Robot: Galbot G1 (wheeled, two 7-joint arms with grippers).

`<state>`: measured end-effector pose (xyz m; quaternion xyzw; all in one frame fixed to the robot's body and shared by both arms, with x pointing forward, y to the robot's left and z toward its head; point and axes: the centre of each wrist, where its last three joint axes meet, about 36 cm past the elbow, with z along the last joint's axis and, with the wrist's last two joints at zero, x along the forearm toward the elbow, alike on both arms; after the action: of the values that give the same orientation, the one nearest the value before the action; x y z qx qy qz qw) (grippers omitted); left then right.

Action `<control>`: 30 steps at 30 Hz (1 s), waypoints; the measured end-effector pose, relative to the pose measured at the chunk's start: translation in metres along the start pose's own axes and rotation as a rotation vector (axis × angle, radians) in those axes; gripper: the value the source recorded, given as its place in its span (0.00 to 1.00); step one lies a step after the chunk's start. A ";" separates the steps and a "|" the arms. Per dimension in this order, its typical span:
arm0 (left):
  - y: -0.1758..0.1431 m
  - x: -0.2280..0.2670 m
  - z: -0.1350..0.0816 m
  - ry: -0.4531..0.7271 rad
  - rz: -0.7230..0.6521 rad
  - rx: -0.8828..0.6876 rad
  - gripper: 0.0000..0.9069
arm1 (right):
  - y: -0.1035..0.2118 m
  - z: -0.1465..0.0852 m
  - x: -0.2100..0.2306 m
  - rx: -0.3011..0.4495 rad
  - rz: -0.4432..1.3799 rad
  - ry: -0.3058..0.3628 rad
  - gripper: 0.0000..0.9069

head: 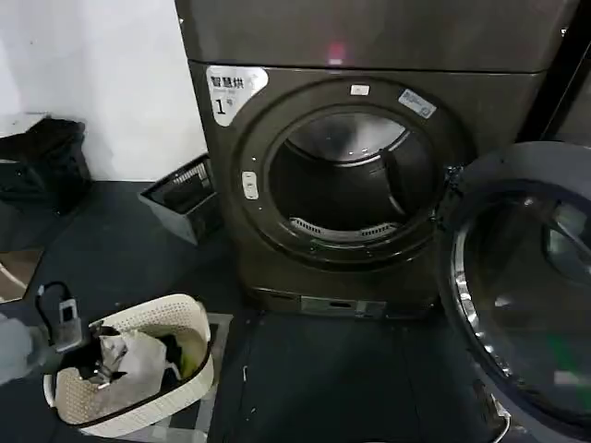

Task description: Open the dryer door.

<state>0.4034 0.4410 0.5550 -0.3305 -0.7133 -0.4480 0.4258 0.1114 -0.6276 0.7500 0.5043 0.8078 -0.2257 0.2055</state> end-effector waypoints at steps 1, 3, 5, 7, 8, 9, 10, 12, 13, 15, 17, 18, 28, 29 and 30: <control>0.001 0.000 0.001 0.004 0.003 -0.008 1.00 | 0.000 0.000 0.000 0.001 -0.001 0.000 1.00; 0.001 -0.001 0.001 0.004 0.012 -0.013 1.00 | 0.000 0.000 0.002 0.004 -0.003 0.001 1.00; 0.000 -0.003 0.001 0.008 0.010 -0.021 1.00 | -0.002 0.001 0.002 0.008 -0.002 -0.002 1.00; 0.000 -0.003 0.002 0.016 0.008 -0.023 1.00 | -0.004 0.002 0.002 0.011 0.003 0.000 1.00; 0.001 -0.003 0.003 0.016 0.001 -0.016 1.00 | -0.005 0.001 0.002 0.012 0.004 -0.001 1.00; 0.002 -0.003 0.004 0.015 -0.003 -0.013 1.00 | -0.005 0.001 0.002 0.013 0.006 -0.002 1.00; 0.002 -0.003 0.005 0.017 0.004 -0.011 1.00 | -0.005 0.001 0.003 0.013 0.006 -0.002 1.00; 0.002 -0.004 0.005 0.021 0.015 -0.013 1.00 | -0.005 0.001 0.004 0.014 0.007 -0.001 1.00; 0.001 -0.004 0.006 0.022 0.016 -0.013 1.00 | -0.004 0.001 0.005 0.014 0.007 -0.001 1.00; 0.002 -0.004 0.006 0.022 0.013 -0.012 1.00 | -0.004 0.000 0.005 0.016 0.007 -0.003 1.00; 0.002 -0.004 0.007 0.019 0.009 -0.014 1.00 | -0.005 0.000 0.004 0.018 0.007 -0.003 1.00; 0.003 -0.003 0.007 0.019 0.008 -0.015 1.00 | -0.005 0.000 0.004 0.020 0.006 -0.003 1.00; 0.003 0.000 0.005 0.021 -0.002 -0.053 1.00 | 0.000 -0.002 0.007 0.021 -0.003 -0.009 1.00; 0.003 0.000 0.004 0.018 -0.003 -0.056 1.00 | 0.000 -0.001 0.007 0.023 -0.004 -0.008 1.00; 0.003 0.000 0.004 0.014 -0.005 -0.058 1.00 | 0.000 -0.001 0.007 0.024 -0.004 -0.007 1.00</control>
<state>0.4049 0.4455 0.5551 -0.3380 -0.6976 -0.4720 0.4200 0.1083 -0.6218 0.7467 0.5044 0.8053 -0.2376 0.2017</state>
